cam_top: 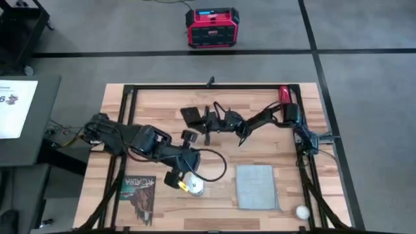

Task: Apply microfiber cloth
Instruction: Wipe the back of the cellphone with the microfiber cloth

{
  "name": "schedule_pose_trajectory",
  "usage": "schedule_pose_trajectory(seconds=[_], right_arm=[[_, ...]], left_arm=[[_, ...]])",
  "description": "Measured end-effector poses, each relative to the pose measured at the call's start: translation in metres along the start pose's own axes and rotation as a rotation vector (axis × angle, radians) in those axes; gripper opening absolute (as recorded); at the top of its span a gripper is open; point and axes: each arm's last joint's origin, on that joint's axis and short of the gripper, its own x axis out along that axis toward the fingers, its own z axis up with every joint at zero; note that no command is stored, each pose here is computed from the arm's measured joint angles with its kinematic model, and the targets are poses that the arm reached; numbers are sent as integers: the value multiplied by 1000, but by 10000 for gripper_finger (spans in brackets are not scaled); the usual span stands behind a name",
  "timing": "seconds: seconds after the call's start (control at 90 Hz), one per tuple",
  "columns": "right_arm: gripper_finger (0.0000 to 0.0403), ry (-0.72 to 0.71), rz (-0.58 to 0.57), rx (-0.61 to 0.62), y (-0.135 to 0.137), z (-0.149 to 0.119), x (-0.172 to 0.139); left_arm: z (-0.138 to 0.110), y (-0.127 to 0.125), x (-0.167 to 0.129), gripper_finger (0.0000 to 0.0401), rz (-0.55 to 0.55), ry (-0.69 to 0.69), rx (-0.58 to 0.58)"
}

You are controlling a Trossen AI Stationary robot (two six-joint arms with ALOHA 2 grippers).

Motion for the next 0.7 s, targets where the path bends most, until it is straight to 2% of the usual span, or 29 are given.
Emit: schedule_pose_trajectory(seconds=[0.178,0.4,0.478,0.6,0.7], right_arm=[[10,-48,-106,-23,-19,21,-52],[10,16,-219,-69,-13,28,-120],[10,33,-253,-70,-9,29,-139],[10,58,-298,-80,0,30,-163],[10,72,-337,-79,4,30,-179]], left_arm=[[-4,15,10,0,17,17,-15],[-16,41,64,0,55,71,3],[-15,52,81,0,19,-3,11],[-10,68,103,0,-70,-210,43],[-9,81,116,0,-63,-330,61]])
